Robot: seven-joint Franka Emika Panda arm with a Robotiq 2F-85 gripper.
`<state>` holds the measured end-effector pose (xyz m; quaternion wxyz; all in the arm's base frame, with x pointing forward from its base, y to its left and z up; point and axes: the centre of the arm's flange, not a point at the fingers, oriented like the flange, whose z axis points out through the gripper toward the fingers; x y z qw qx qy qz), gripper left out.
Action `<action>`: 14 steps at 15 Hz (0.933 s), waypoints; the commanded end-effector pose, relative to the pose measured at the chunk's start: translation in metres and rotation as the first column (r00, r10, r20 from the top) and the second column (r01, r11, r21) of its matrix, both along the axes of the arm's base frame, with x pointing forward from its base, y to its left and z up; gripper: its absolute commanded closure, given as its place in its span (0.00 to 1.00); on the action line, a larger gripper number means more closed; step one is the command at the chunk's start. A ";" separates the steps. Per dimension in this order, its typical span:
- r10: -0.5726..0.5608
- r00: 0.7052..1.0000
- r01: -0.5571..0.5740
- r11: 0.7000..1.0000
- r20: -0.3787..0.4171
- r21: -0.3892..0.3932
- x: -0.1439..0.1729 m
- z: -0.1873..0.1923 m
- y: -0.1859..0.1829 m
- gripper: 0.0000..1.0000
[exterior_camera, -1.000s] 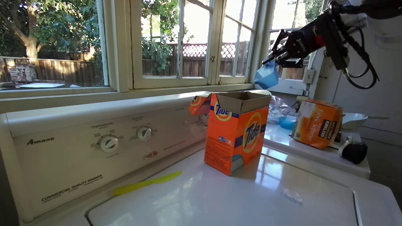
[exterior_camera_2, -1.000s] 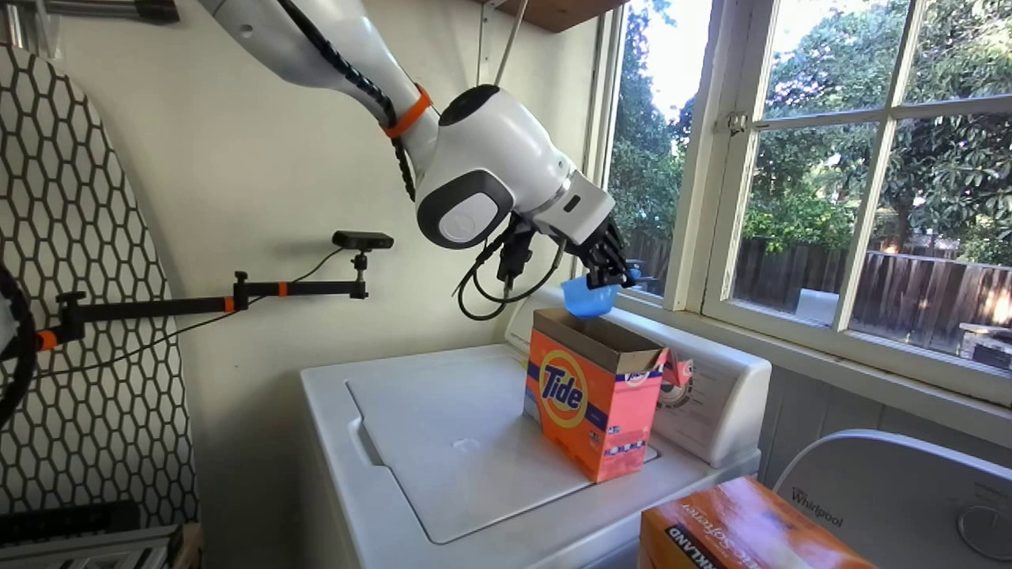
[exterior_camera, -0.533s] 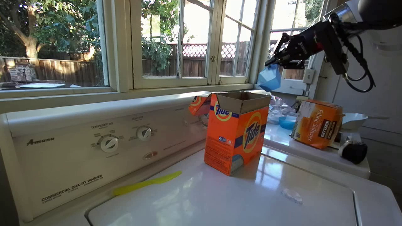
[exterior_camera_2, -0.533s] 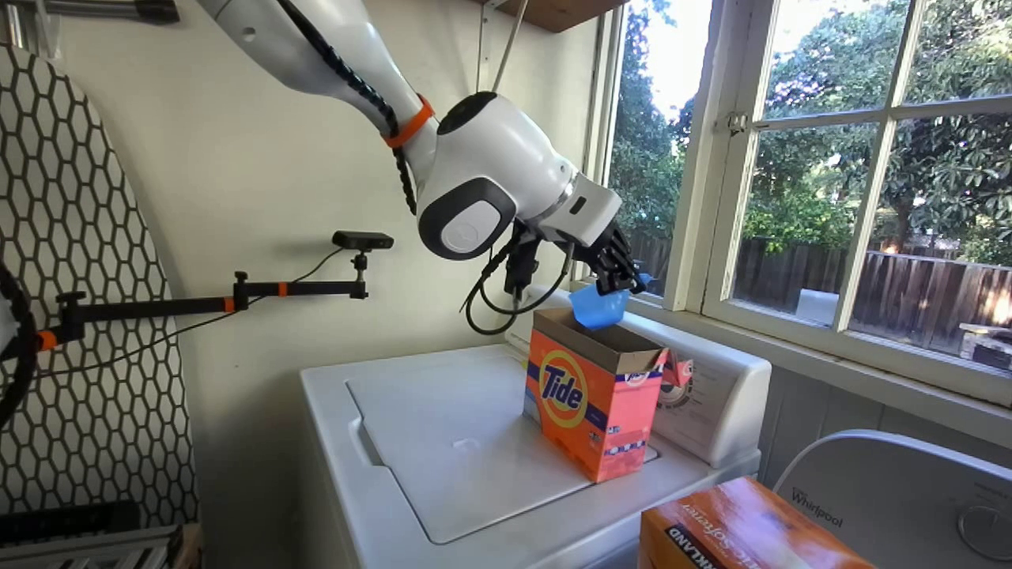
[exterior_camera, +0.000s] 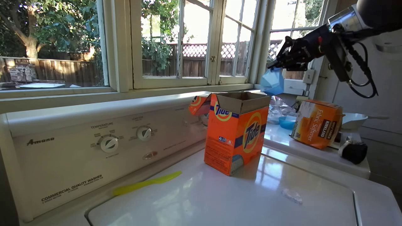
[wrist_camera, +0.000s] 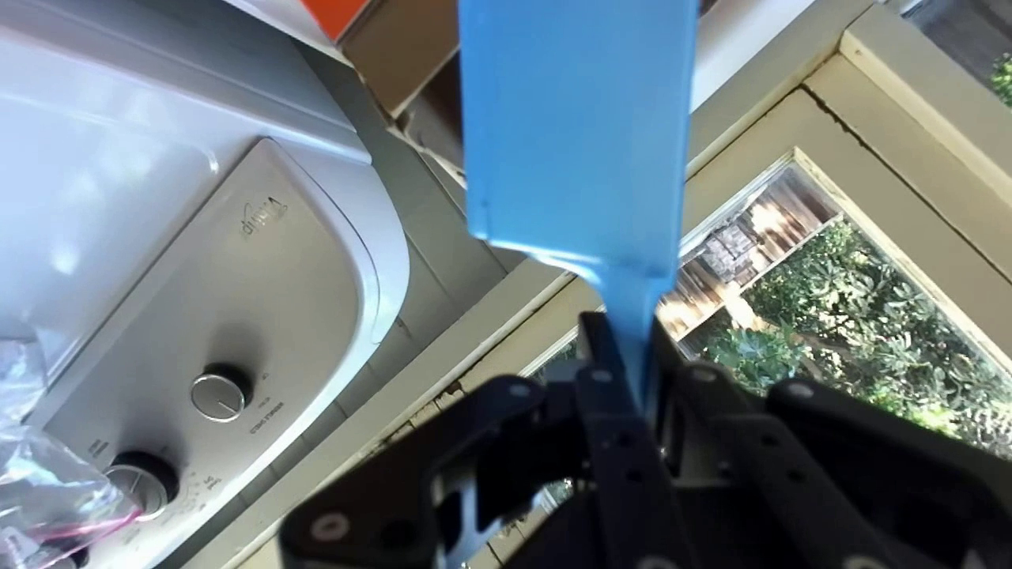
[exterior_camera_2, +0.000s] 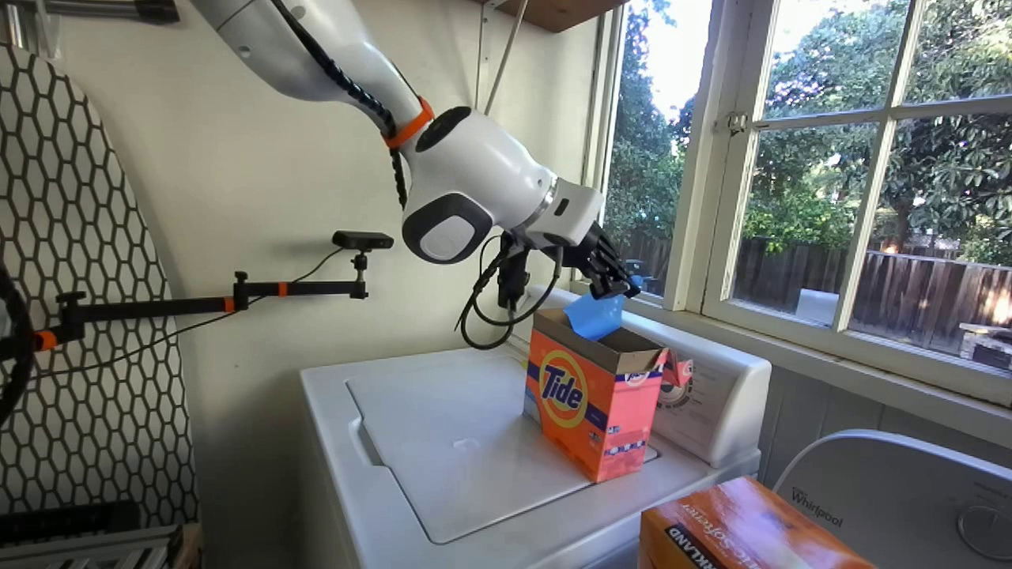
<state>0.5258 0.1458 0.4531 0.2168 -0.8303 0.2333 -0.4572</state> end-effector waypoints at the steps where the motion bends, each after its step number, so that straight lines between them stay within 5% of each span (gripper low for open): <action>1: -0.021 1.000 0.023 0.997 0.021 -0.074 -0.001 0.036 0.067 0.97; 14: -0.048 0.993 0.067 0.982 0.110 -0.176 -0.014 0.076 0.130 0.97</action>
